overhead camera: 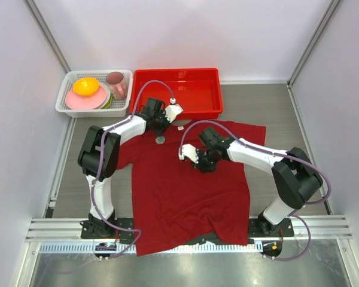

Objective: Pin the brooch onto the clothing

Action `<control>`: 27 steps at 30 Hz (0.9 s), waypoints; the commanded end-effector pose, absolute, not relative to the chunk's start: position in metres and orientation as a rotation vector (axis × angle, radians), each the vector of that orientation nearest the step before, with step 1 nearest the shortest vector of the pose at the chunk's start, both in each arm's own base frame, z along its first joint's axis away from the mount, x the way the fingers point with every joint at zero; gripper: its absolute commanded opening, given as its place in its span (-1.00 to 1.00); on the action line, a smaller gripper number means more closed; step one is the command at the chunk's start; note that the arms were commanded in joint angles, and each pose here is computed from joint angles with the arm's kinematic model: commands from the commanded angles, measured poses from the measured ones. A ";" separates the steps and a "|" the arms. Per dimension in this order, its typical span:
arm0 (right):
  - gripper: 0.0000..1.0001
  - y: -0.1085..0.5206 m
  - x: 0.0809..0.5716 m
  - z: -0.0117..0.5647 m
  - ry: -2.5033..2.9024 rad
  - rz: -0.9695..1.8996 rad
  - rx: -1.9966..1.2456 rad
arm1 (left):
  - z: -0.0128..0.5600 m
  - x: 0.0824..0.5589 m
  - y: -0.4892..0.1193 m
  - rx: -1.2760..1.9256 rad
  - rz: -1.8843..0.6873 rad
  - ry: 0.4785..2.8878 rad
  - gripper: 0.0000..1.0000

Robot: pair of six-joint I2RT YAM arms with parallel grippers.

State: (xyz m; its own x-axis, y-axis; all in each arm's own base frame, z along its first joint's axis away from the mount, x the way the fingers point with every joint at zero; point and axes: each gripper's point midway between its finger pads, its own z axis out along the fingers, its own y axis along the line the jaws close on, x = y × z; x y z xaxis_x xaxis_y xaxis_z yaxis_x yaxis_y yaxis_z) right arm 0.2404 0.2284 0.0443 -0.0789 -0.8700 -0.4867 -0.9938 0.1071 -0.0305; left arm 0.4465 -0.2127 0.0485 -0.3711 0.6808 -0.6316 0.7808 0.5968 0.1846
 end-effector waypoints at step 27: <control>-0.63 0.208 0.140 0.006 1.661 0.506 -2.555 | 0.030 0.457 -0.216 1.347 -0.005 2.081 -0.82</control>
State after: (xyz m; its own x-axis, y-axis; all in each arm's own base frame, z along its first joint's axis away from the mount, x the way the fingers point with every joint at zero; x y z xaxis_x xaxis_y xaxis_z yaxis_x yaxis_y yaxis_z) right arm 0.1790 0.2335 0.0155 0.3686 -0.8693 -0.3293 -0.9236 -0.3826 -0.0237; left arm 0.4507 -0.2099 0.0259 -0.2932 0.8037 -0.5177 0.8133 0.4943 0.3068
